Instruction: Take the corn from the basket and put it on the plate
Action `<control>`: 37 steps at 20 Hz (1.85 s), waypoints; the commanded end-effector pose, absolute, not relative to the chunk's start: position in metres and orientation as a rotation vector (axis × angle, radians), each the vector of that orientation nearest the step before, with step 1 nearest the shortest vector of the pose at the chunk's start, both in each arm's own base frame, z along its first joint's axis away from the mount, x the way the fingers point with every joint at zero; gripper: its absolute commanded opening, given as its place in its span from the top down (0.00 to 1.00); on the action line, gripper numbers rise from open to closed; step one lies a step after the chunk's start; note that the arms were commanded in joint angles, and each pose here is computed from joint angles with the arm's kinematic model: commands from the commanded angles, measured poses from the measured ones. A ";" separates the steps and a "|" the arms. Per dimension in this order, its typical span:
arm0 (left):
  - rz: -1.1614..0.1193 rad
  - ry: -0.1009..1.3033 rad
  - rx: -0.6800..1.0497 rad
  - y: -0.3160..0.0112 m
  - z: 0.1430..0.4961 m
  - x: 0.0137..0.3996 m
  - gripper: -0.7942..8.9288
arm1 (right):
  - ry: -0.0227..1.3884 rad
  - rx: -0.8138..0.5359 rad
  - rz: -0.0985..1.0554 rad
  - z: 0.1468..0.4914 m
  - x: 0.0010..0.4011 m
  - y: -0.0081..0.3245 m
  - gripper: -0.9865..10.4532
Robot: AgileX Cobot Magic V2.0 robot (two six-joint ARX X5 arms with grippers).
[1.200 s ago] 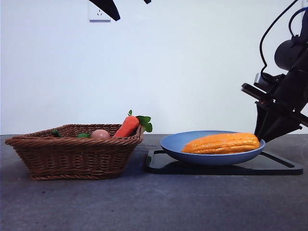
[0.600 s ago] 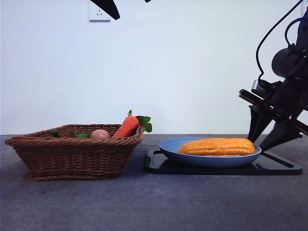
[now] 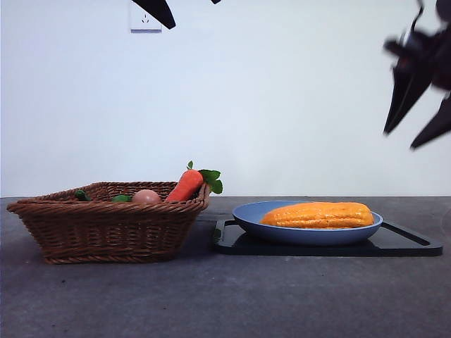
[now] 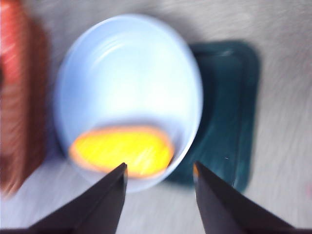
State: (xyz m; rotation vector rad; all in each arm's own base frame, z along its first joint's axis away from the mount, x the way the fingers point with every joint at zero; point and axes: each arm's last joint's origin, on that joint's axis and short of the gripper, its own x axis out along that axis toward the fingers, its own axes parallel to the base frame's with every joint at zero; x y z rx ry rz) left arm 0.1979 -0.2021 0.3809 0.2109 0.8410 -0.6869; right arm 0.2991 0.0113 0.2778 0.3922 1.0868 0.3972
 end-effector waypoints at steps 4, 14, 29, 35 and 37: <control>-0.704 0.812 0.227 -0.205 0.386 0.198 0.57 | 1.020 0.252 0.525 0.337 0.227 0.032 0.72; -0.706 0.815 0.231 -0.205 0.386 0.198 0.91 | 0.996 0.048 0.622 0.366 0.149 0.054 0.91; -0.706 0.800 0.220 -0.206 0.387 0.199 0.91 | 0.923 0.072 0.613 0.371 0.154 0.056 0.91; -0.571 0.518 0.224 -0.161 0.421 0.212 0.91 | 0.881 0.070 0.617 0.373 0.157 0.056 0.91; -0.488 0.358 0.170 -0.130 0.437 0.212 0.91 | 0.866 0.069 0.619 0.374 0.158 0.057 0.91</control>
